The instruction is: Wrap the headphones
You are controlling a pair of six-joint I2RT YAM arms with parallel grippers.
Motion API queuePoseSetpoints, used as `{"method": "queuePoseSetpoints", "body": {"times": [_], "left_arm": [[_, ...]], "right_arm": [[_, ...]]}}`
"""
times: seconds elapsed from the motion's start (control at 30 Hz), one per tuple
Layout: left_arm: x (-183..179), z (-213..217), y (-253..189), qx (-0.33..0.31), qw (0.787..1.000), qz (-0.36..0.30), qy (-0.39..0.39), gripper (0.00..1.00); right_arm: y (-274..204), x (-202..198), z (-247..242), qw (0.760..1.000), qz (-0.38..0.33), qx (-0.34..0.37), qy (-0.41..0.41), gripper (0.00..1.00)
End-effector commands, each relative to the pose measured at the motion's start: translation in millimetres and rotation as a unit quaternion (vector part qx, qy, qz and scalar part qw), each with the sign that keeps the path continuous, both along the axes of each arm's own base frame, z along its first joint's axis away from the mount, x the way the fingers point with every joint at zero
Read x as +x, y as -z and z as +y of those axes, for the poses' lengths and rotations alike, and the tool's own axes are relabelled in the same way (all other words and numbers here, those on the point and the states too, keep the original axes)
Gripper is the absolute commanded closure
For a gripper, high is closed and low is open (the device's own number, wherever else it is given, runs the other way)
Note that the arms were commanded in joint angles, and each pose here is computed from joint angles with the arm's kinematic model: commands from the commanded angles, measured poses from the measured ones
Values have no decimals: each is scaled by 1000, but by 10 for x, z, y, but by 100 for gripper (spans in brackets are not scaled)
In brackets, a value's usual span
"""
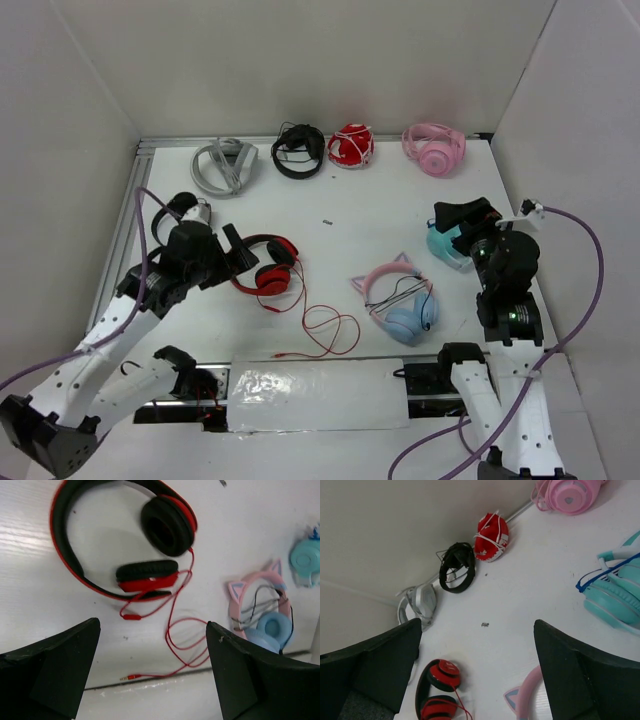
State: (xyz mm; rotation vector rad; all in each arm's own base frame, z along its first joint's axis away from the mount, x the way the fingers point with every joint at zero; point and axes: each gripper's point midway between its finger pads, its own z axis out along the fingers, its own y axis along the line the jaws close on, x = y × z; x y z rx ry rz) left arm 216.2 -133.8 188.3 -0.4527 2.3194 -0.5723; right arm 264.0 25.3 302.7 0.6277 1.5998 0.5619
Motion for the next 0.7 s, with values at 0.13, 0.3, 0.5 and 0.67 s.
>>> {"method": "queuePoseSetpoints", "body": {"times": [0.13, 0.3, 0.5, 0.67], "left_arm": [[604, 373, 83, -22, 999, -3, -29, 1], [871, 567, 393, -14, 1000, -2, 2, 1], [1024, 579, 840, 33, 999, 34, 11, 1], [1094, 598, 1253, 54, 994, 93, -3, 5]], "right_arm": [[-44, 99, 143, 998, 0, -33, -55, 0], [16, 140, 242, 994, -10, -52, -91, 0], [127, 194, 251, 993, 8, -64, -100, 0], [173, 213, 264, 992, 17, -67, -106, 0]]}}
